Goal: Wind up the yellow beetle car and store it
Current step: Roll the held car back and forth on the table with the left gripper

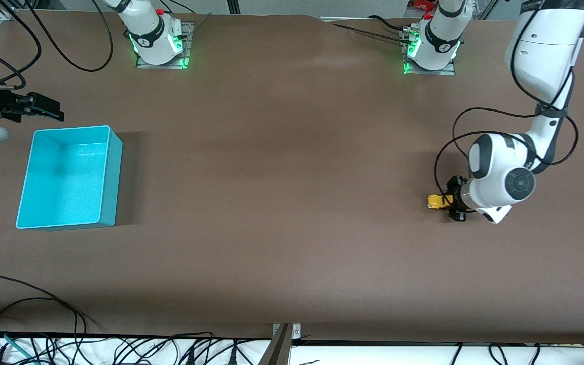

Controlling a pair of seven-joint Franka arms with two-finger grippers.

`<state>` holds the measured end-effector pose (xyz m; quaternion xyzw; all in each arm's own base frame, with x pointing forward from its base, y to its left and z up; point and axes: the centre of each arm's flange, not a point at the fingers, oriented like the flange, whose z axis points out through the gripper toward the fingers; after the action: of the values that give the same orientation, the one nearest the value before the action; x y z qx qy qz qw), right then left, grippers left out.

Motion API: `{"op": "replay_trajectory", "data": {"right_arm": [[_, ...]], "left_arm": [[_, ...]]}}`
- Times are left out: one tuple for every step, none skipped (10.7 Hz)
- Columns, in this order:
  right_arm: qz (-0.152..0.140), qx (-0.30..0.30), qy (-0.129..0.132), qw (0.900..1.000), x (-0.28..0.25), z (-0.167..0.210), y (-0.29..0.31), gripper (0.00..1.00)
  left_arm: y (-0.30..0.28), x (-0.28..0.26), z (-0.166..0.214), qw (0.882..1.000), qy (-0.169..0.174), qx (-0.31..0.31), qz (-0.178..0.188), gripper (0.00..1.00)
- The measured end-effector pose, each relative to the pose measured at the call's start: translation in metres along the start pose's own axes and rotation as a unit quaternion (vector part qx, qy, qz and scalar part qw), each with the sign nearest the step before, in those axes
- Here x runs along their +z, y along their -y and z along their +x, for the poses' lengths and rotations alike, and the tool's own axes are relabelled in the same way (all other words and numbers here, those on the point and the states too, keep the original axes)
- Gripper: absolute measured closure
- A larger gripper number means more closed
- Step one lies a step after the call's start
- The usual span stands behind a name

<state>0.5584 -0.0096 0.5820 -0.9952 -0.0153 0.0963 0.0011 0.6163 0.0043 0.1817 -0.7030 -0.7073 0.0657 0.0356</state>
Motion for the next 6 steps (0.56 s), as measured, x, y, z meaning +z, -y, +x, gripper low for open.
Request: {"op": "replay_trajectory", "data": {"right_arm": [[0.000,0.000,0.000,1.000,0.000,0.000,0.000,0.00],[0.000,0.000,0.000,1.000,0.000,0.000,0.000,0.00],[0.000,0.000,0.001,1.000,0.000,0.000,0.000,0.00],[0.000,0.000,0.001,1.000,0.000,0.000,0.000,0.00],[0.000,0.000,0.000,1.000,0.000,0.000,0.000,0.00],[0.000,0.000,0.000,1.000,0.000,0.000,0.000,0.00]], "left_arm": [[0.000,0.000,0.011,1.000,0.001,0.004,0.000,0.55],[0.000,0.000,0.019,1.000,0.002,0.008,-0.001,0.55],[0.000,-0.001,0.027,1.000,0.003,0.012,-0.001,0.55],[0.000,-0.001,0.036,1.000,0.004,0.016,-0.002,0.55],[0.000,-0.002,0.043,1.000,0.005,0.017,-0.003,0.55],[0.000,-0.002,0.050,1.000,0.005,0.017,-0.005,0.55]]}}
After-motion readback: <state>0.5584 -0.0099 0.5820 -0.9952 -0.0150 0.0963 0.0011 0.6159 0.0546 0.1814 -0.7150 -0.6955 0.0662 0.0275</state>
